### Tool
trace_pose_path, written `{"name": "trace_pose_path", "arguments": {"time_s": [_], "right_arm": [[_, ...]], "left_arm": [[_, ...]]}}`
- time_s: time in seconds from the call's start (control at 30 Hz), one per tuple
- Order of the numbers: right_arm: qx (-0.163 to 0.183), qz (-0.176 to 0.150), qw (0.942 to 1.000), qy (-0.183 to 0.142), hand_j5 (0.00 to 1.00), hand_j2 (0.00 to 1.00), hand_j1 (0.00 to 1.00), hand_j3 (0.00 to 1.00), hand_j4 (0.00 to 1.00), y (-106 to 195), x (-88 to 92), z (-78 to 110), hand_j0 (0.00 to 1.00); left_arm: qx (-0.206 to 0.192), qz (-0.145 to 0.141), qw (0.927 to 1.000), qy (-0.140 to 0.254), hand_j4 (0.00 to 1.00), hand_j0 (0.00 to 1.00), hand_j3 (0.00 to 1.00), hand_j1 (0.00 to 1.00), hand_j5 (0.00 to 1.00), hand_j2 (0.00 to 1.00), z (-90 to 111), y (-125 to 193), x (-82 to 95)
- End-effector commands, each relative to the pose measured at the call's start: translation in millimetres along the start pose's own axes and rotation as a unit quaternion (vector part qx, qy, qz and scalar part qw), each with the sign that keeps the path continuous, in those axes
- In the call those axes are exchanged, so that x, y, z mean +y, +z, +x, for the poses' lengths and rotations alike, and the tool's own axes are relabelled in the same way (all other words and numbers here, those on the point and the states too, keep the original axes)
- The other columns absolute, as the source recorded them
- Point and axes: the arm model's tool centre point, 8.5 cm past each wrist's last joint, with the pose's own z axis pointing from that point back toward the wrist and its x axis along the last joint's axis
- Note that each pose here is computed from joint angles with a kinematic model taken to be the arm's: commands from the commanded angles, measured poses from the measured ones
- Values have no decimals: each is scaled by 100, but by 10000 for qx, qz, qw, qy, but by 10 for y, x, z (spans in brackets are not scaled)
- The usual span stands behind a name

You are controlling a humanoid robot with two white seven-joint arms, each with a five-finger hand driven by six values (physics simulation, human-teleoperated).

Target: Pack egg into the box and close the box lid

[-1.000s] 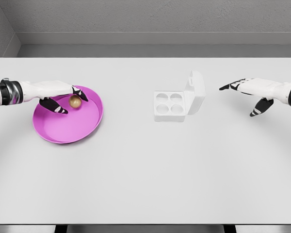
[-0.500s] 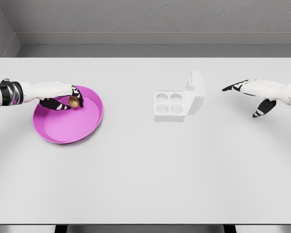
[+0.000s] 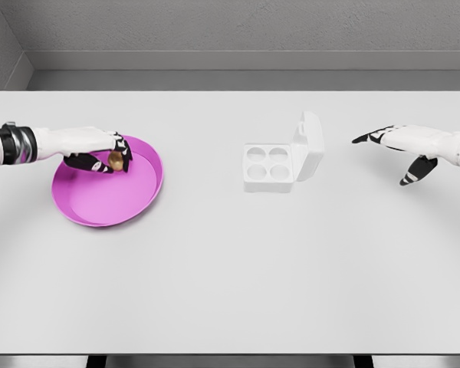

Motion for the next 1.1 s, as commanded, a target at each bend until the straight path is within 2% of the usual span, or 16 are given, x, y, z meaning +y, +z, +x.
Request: {"name": "trace_pose_path", "arguments": {"time_s": [0.0,0.53,1.07], "right_arm": [[-2,-8,10000,-18,100,100,100,100,100,1,-2,0,100],[9,-8,10000,-14,100,100,100,100,100,13,-1,-7,100],[11,-9,10000,-7,100,100,100,100,100,18,-4,-8,100]], "left_arm": [[-102,91,9999,-97,44,44,44,44,44,44,81,-4,83],[-575,387,9959,-585,44,44,44,44,44,44,480,-53,378],[-1074,477,9900,-780,44,44,44,44,44,44,870,-371,453]]}}
